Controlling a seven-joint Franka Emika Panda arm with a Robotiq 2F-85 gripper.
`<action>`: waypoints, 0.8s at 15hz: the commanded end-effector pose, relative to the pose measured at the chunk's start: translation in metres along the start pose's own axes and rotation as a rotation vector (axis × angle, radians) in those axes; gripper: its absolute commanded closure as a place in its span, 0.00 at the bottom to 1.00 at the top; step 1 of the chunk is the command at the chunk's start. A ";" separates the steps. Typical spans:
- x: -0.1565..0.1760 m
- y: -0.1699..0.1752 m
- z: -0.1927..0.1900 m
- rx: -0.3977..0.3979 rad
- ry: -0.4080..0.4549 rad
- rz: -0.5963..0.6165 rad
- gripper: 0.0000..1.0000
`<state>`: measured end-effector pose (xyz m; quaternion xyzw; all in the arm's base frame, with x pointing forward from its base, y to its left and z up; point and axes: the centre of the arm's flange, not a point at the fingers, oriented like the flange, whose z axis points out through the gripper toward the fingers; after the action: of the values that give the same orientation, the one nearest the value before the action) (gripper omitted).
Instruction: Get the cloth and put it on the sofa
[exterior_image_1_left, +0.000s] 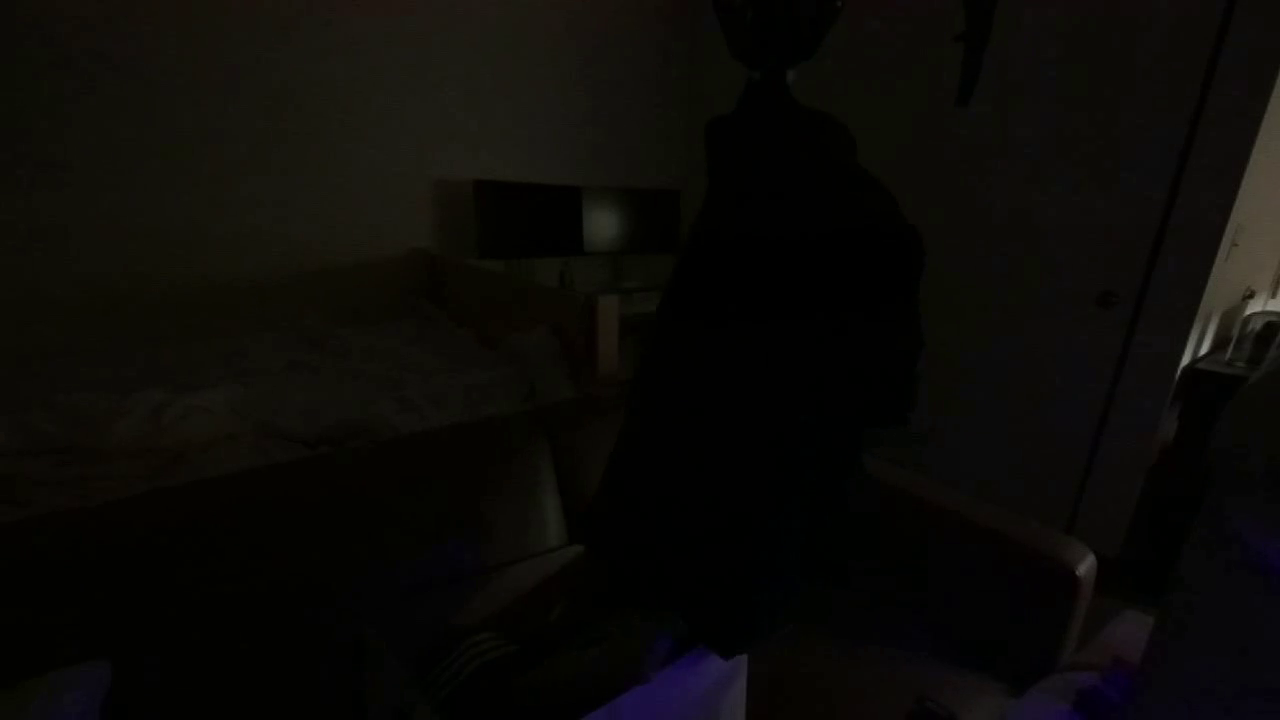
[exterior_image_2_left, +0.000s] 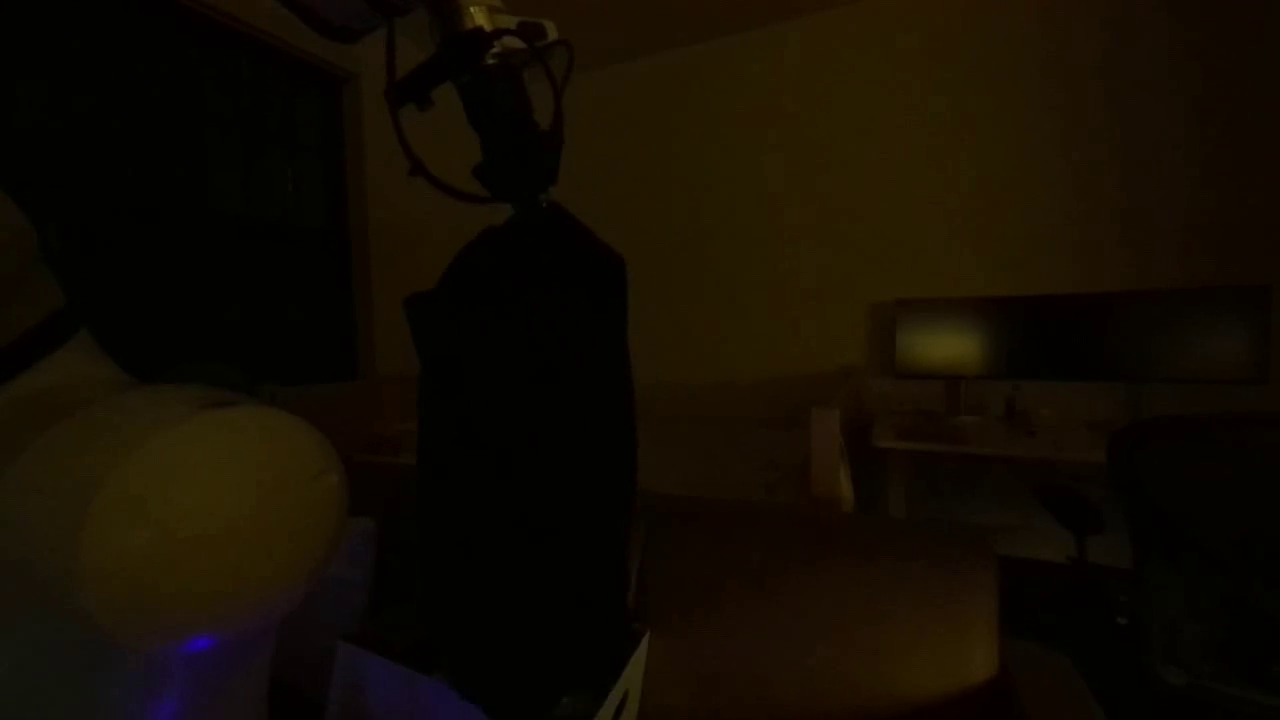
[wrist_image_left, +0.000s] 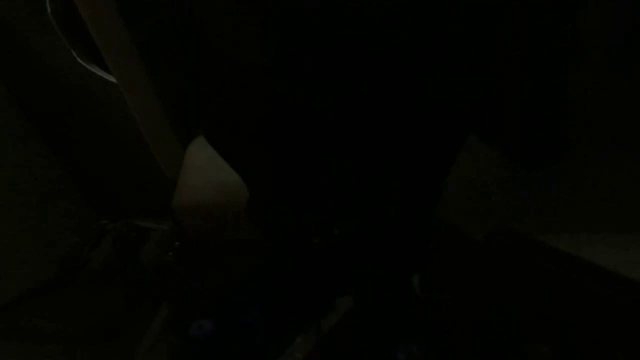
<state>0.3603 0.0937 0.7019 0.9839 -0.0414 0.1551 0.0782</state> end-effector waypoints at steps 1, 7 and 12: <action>0.012 -0.053 -0.051 0.027 0.035 -0.099 0.96; 0.010 -0.143 -0.051 0.034 0.067 -0.277 0.96; 0.013 -0.197 0.016 0.026 -0.013 -0.390 0.96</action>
<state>0.3775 0.2677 0.6813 0.9782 0.1286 0.1359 0.0896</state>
